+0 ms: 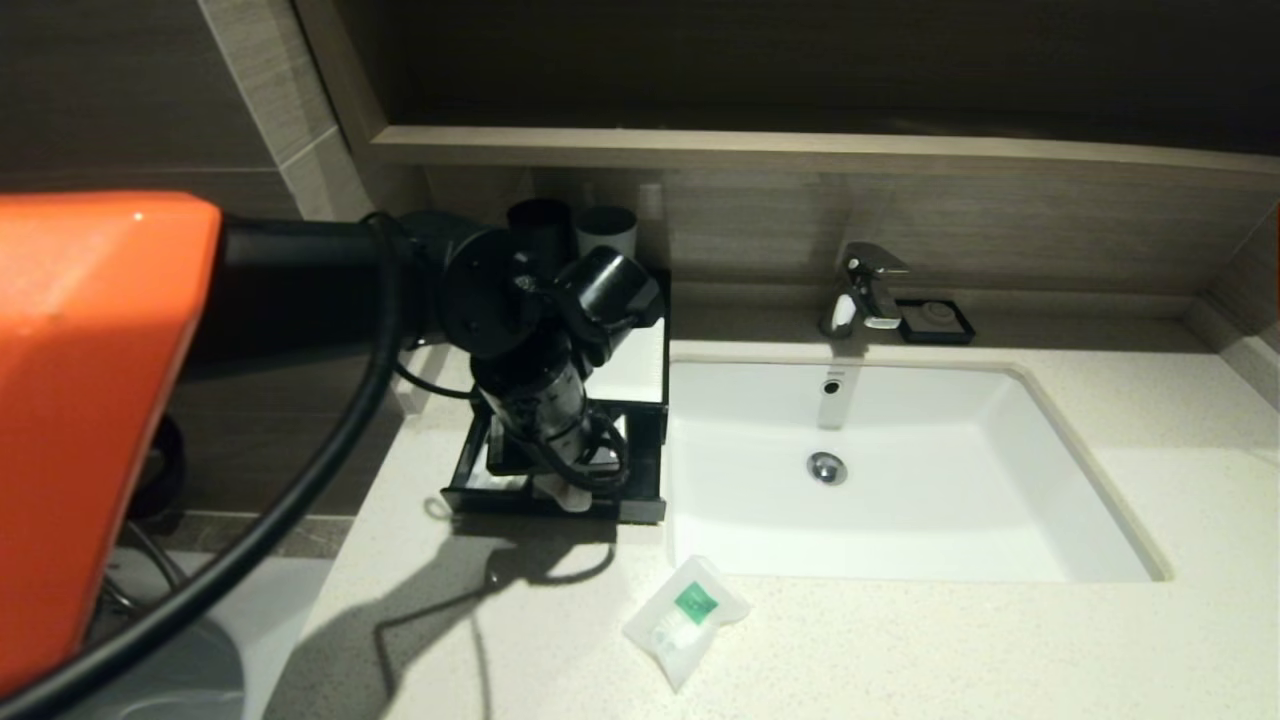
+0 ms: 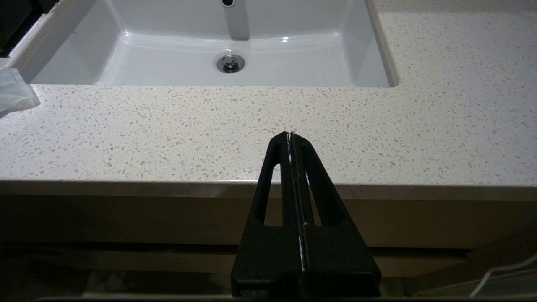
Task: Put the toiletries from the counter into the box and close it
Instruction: Place the bathroom toiletry into the drawer
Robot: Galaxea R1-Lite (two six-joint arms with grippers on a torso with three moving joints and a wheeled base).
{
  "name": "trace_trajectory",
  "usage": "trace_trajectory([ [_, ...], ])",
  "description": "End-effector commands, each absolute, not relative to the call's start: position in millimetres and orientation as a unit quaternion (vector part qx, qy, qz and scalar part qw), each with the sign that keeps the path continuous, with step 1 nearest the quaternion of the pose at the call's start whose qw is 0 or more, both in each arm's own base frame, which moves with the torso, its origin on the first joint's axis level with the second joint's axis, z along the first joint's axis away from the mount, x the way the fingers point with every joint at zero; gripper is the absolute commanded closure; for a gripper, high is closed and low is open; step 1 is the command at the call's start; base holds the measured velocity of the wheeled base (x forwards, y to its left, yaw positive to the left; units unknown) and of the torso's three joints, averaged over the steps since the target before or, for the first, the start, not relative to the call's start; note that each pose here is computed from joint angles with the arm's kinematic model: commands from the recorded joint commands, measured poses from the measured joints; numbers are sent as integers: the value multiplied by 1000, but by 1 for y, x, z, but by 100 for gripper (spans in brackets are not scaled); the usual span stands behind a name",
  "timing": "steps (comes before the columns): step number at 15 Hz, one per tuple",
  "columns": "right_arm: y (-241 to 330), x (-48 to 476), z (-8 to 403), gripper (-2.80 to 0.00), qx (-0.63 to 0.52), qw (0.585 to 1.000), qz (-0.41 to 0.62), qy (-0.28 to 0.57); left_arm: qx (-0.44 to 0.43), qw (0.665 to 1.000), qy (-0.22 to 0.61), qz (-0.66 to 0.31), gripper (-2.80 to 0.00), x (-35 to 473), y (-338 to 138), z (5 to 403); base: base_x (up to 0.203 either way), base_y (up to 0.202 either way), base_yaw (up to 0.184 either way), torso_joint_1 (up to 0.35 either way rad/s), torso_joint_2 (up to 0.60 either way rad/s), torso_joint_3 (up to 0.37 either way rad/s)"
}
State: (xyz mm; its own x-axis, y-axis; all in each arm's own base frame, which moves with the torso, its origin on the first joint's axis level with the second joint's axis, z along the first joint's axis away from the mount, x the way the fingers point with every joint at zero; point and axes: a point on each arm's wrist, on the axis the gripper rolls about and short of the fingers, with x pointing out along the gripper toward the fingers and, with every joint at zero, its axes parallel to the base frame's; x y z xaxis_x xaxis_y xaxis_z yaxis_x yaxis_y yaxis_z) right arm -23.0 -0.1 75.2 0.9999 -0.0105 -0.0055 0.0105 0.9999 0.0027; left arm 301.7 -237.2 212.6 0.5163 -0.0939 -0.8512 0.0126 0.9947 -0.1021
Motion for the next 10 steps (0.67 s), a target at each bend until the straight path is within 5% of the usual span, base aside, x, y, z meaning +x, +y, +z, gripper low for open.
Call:
trace_trajectory([
  [1,0,-23,75,0,2,1000,-5,2,-40,868,494,-28,0,304,-239,209,0,0,0,0,0,0],
  [10,0,-23,75,0,2,1000,-5,3,-36,877,478,-43,0,314,-247,204,0,0,0,0,0,0],
])
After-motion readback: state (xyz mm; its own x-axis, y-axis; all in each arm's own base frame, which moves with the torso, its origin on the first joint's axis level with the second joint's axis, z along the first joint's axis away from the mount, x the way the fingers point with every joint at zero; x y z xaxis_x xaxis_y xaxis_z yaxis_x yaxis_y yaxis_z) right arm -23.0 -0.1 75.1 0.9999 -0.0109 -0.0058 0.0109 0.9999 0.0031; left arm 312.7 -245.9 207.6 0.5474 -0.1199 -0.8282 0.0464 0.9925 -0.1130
